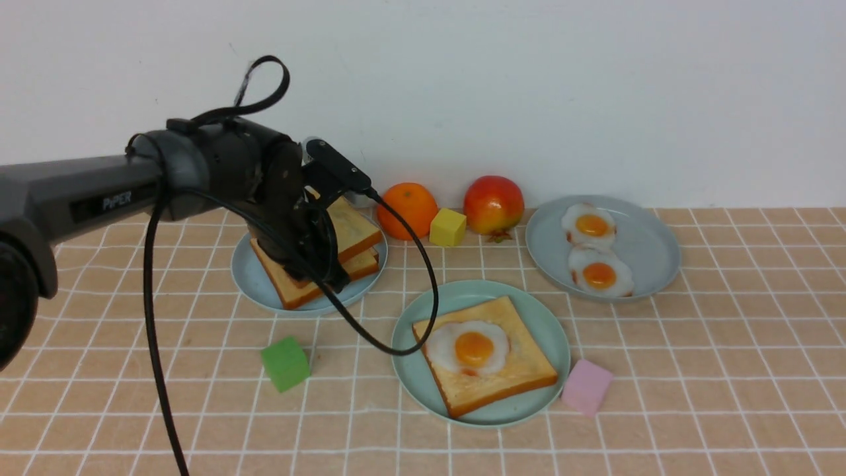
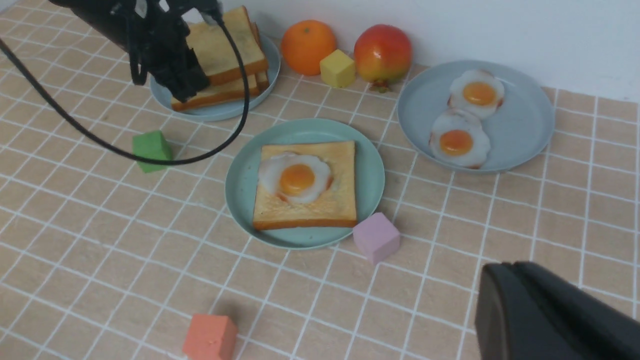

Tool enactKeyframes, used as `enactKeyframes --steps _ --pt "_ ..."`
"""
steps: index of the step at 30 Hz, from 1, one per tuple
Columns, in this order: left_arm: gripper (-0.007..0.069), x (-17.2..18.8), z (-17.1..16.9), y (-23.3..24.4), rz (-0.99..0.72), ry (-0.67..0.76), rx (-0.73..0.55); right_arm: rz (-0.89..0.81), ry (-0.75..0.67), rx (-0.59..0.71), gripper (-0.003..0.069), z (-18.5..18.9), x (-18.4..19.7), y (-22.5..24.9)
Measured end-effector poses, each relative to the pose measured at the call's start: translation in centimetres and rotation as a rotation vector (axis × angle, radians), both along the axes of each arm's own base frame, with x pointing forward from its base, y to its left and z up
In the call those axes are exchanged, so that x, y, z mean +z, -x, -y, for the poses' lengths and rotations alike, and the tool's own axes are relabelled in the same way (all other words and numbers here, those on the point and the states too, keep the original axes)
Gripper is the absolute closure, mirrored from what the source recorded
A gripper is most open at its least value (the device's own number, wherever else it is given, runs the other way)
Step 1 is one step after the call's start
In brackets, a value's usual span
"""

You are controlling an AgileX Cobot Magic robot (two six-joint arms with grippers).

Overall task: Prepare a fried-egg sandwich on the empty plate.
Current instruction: Use the left arm to grab a slice of bread, then use the left arm to place a slice of bread on the fried egg in the middle

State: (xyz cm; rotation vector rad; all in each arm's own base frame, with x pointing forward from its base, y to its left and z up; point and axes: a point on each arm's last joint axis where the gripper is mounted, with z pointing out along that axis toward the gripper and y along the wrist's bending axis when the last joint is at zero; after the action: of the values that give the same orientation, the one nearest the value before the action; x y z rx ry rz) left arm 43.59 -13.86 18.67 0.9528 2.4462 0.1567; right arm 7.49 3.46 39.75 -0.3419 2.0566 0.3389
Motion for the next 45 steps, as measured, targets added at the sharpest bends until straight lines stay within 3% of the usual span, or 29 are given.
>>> enactKeyframes --steps 2,8,11,12,16,20,23,36,45 --pt "0.0578 0.2 0.0 0.0 -0.006 0.0 0.003 -0.008 0.001 0.003 0.0637 0.0 -0.1 0.0" --pt "0.0583 3.3 0.2 0.8 0.01 0.032 0.036 -0.011 -0.003 0.006 0.0634 -0.1 -0.1 0.1" --pt "0.0583 6.8 1.4 2.6 0.04 0.072 0.045 -0.012 -0.005 0.007 0.0634 -0.1 -0.1 0.1" --pt "0.0583 9.1 2.8 4.2 0.057 0.093 0.023 -0.012 -0.005 0.007 0.0633 -0.1 -0.1 0.1" --pt "0.0583 11.3 8.3 9.2 0.07 0.117 -0.137 -0.014 -0.005 0.008 0.0626 -0.1 -0.1 0.1" --pt "0.0583 8.9 13.4 14.1 0.022 0.035 -0.339 -0.033 0.002 0.013 0.0622 -0.1 -0.2 0.2" --pt "0.0583 6.4 15.1 15.6 0.011 -0.053 -0.419 -0.052 0.008 0.018 0.062 -0.1 -0.4 0.3" --pt "0.0583 1.6 16.7 14.9 -0.02 -0.098 -0.426 -0.099 -0.014 0.047 0.0614 -0.4 -0.6 0.6" --pt "0.0573 0.4 17.0 14.7 -0.034 -0.095 -0.403 -0.103 -0.015 0.05 0.0608 -0.4 -0.7 0.7"
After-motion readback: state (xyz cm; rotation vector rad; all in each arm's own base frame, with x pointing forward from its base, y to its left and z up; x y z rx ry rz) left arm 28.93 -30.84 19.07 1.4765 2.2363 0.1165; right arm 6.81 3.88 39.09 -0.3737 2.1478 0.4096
